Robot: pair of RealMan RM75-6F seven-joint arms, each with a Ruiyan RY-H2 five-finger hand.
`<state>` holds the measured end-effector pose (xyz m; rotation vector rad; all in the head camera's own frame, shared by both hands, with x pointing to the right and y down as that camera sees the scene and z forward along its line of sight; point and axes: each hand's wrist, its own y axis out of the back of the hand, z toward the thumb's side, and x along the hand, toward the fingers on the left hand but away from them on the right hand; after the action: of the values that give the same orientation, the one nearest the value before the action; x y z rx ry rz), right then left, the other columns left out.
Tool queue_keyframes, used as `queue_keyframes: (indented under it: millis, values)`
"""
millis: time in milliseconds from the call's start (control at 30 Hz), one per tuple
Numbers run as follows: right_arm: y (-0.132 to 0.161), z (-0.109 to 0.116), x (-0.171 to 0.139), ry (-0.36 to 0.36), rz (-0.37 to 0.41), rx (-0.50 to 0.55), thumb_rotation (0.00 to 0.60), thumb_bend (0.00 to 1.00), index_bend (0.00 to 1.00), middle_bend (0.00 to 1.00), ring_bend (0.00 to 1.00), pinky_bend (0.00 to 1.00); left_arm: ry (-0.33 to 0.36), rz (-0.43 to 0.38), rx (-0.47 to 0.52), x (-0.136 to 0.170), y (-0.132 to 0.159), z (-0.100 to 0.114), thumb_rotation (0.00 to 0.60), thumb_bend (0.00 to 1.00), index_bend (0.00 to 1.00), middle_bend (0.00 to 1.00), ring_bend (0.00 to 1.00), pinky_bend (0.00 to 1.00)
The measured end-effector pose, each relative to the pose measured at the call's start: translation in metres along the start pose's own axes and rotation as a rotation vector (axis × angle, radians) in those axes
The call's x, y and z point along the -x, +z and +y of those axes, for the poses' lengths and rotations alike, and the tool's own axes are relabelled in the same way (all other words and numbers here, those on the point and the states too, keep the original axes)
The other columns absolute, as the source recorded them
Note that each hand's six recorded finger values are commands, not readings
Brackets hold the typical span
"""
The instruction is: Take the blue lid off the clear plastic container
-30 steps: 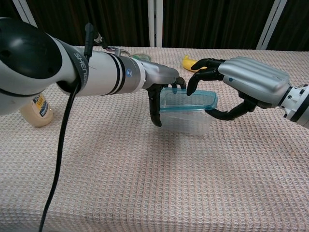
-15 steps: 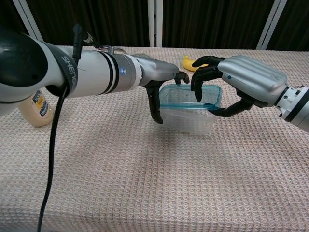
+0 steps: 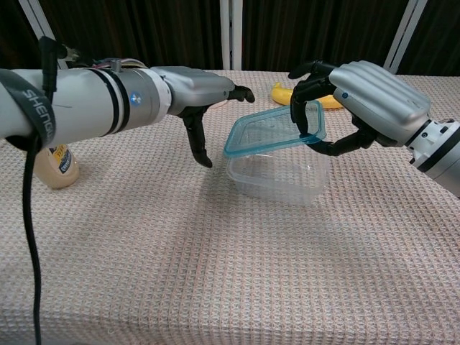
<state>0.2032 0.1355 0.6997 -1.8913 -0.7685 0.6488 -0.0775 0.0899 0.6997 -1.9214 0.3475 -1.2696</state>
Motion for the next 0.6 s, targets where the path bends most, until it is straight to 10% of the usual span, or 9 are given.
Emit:
queue_keyframes:
  millis: [600]
  values:
    - [-0.062, 0.042, -0.008, -0.153, -0.164, -0.063, 0.600, 0.26, 0.84, 0.49, 0.19, 0.25, 0.140, 0.196, 0.109, 0.055, -0.108, 0.018, 0.600, 0.04, 0.02, 0.02, 0.00, 0.02]
